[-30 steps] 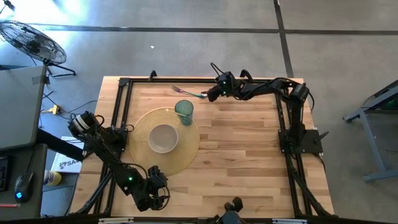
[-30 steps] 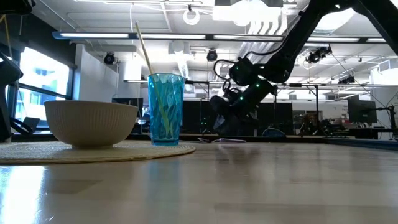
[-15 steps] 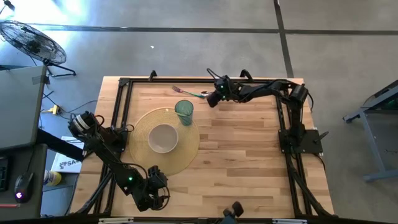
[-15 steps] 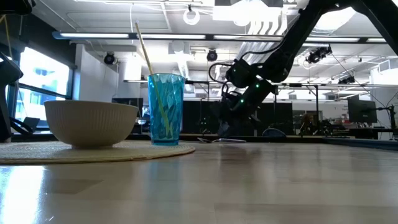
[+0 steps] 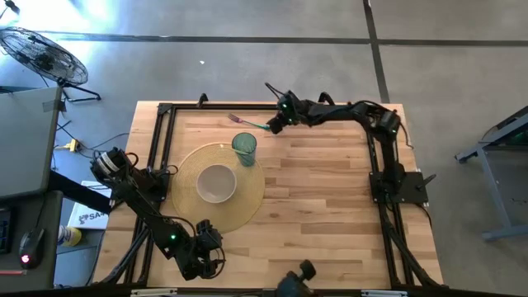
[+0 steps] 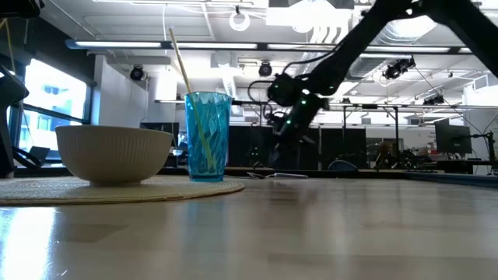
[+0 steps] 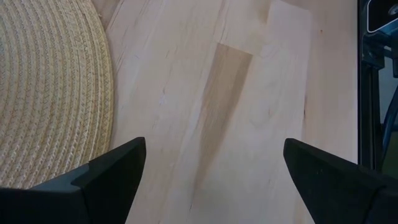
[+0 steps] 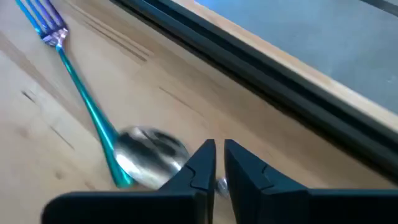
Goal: Pick & Place Utensil
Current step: Put the purple spoon into the white bowl
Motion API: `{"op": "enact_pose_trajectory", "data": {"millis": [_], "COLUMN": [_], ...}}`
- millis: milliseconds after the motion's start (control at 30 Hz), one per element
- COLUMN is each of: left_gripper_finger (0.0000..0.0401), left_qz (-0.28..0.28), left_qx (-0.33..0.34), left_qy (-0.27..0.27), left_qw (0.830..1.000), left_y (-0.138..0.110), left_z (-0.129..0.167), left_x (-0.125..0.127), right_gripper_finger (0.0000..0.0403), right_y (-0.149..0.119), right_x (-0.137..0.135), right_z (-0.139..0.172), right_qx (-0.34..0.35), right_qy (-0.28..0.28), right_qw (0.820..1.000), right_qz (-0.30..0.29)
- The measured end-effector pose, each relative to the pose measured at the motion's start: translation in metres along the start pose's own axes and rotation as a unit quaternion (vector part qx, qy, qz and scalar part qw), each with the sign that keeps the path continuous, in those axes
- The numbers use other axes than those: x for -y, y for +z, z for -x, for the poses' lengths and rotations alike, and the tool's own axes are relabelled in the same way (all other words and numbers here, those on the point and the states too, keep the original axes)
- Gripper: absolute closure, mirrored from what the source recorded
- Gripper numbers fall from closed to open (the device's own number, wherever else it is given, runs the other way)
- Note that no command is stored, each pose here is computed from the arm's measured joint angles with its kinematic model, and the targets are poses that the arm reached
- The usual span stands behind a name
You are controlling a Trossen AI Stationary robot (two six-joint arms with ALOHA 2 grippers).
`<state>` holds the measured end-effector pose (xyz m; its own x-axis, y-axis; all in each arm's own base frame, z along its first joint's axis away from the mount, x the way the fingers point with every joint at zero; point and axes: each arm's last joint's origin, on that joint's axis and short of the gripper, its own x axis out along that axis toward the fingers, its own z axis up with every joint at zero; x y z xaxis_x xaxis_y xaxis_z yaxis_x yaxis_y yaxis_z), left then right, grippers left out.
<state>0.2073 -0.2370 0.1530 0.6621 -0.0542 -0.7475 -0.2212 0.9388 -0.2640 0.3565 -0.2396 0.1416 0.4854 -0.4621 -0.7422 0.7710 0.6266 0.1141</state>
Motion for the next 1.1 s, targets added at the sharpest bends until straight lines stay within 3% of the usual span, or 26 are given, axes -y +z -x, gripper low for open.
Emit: {"op": "enact_pose_trajectory", "data": {"millis": [133,300,500,667,967,1100], "left_gripper_finger": [0.0027,0.0027,0.0027,0.0027,0.0027,0.0027], "left_qz": [0.0,0.0,0.0,0.0,0.016,-0.023], "left_qx": [0.0,0.0,0.0,0.0,0.034,0.06], "left_qy": [0.0,0.0,0.0,0.0,-0.011,0.006], "left_qw": [1.0,1.0,1.0,1.0,0.999,0.998], "left_y": [0.0,0.0,0.0,0.0,0.004,0.005], "left_z": [0.0,0.0,0.0,0.0,0.0,0.0], "left_x": [0.0,0.0,0.0,0.0,0.004,0.003], "right_gripper_finger": [0.0396,0.0401,0.0401,0.0401,0.0402,0.0401], "right_y": [0.018,0.018,0.012,0.004,-0.014,-0.028], "right_x": [-0.008,-0.001,0.007,0.008,-0.011,-0.024], "right_z": [-0.008,-0.017,-0.019,-0.017,-0.003,0.009], "right_qx": [-0.024,-0.073,-0.107,-0.148,-0.214,-0.262], "right_qy": [-0.006,-0.031,0.02,0.026,-0.025,-0.063], "right_qw": [0.999,0.996,0.994,0.988,0.969,0.95], "right_qz": [0.023,0.047,0.032,0.045,0.119,0.158]}}
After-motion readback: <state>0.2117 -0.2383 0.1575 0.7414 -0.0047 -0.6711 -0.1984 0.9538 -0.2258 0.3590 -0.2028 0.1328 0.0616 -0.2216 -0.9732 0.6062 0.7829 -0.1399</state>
